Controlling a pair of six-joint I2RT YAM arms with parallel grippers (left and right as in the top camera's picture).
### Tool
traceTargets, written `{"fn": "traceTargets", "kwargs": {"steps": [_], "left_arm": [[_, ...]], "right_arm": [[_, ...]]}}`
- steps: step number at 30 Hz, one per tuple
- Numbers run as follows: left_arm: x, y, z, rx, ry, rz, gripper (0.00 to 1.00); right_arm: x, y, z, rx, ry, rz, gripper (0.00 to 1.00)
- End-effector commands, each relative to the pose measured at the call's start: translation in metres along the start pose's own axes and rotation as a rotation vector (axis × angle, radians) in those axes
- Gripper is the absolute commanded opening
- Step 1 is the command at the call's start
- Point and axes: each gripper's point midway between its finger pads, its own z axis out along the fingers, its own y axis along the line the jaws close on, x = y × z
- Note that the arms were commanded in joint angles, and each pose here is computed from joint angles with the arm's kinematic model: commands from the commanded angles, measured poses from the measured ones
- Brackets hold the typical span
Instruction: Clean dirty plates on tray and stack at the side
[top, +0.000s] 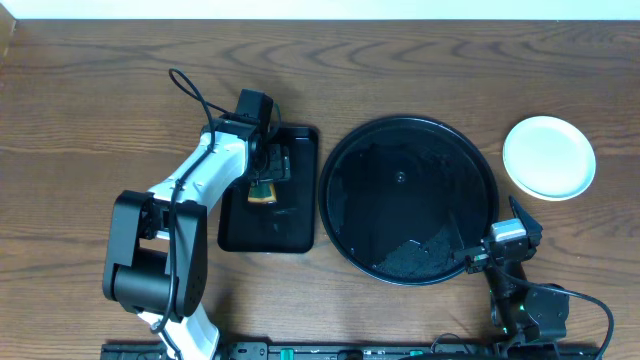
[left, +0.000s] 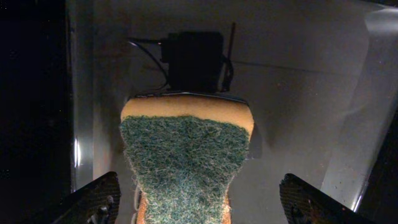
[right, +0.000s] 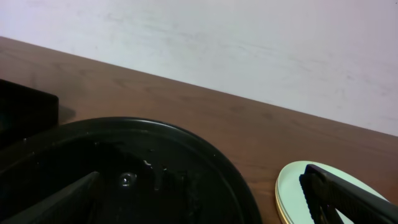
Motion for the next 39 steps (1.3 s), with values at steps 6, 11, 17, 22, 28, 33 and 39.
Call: {"fn": "traceTargets", "kwargs": {"steps": [6,11,17,22,28,33,39], "left_arm": [[0.005,0.003,0.006,-0.012,0.02,0.0,0.83],[0.005,0.003,0.006,-0.012,0.02,0.0,0.83],[0.005,0.003,0.006,-0.012,0.02,0.0,0.83],[0.005,0.002,0.005,-0.011,0.018,0.003,0.83],[-0.01,-0.005,-0.029,0.024,-0.081,0.007,0.83],[-0.028,-0.012,-0.1,0.089,-0.27,0.009,0.83],[-0.032,-0.01,-0.209,0.162,-0.566,0.006,0.83]], "right_arm": [[0.0,-0.001,0.0,0.003,-0.001,0.016,0.99],[0.0,-0.001,0.0,0.003,-0.001,0.016,0.99],[0.0,-0.001,0.0,0.003,-0.001,0.016,0.99],[0.0,-0.001,0.0,0.003,-0.001,0.016,0.99],[0.0,-0.001,0.0,0.003,-0.001,0.016,0.99],[0.0,-0.001,0.0,0.003,-0.001,0.016,0.99],[0.0,-0.001,0.0,0.003,-0.001,0.016,0.99]]}}
